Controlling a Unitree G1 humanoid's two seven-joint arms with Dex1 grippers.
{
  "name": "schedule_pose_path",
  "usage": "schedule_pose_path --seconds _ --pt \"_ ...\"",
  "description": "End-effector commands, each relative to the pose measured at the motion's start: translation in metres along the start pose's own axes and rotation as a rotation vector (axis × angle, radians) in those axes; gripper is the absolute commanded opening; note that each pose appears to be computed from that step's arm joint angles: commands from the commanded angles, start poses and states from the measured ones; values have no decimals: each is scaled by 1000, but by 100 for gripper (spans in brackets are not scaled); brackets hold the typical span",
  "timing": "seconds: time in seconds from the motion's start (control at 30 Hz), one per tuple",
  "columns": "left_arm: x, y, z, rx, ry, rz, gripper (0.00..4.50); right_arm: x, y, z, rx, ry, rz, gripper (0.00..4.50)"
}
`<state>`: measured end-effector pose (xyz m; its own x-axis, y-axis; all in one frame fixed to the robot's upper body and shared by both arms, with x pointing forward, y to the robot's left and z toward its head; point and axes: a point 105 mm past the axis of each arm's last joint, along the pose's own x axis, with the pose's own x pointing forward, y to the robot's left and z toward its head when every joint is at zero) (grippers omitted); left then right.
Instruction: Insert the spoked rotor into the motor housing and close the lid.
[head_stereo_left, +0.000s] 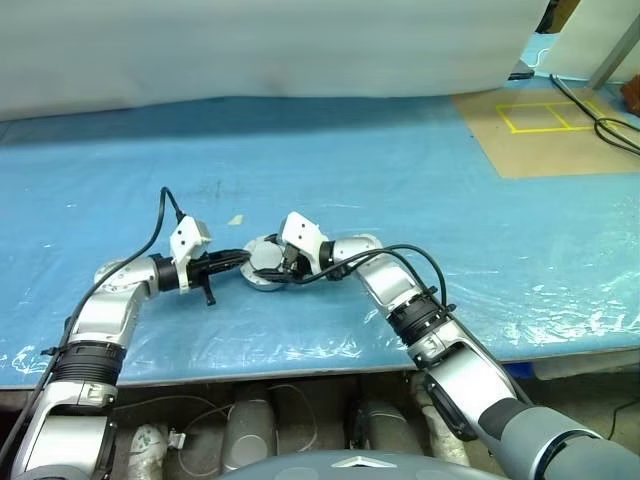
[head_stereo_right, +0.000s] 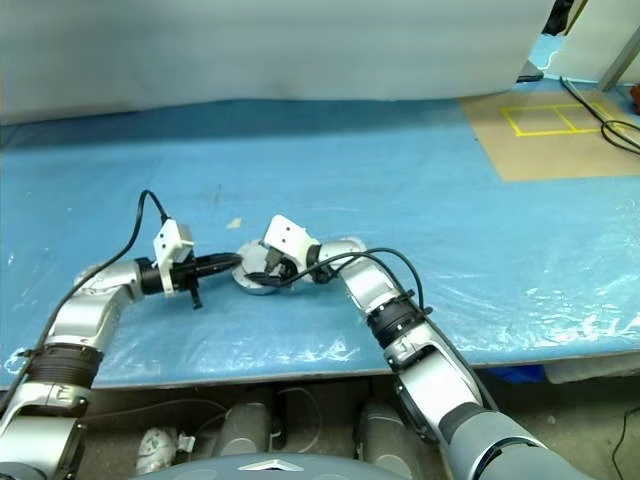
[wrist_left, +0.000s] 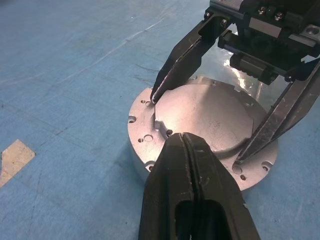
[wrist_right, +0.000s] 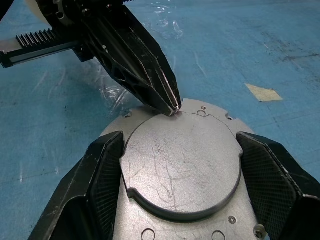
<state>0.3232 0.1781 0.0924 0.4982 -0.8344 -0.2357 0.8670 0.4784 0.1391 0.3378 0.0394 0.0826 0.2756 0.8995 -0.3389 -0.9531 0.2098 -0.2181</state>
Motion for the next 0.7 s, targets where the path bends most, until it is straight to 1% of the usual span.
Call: schedule_pose_path --seconds 0.03,0.2,0.4,0.7 --pt "1 -3 -3 16 18 -22 3 -10 3 -48 92 161 -20 321" --pt "-2 -4 -7 14 38 -27 3 -12 1 -48 90 162 -25 321" --pt "-13 3 -13 -1 62 11 3 -12 1 -48 89 164 -28 321" --pt "-9 -3 -20 34 109 -34 3 -11 1 -48 88 162 -22 321"
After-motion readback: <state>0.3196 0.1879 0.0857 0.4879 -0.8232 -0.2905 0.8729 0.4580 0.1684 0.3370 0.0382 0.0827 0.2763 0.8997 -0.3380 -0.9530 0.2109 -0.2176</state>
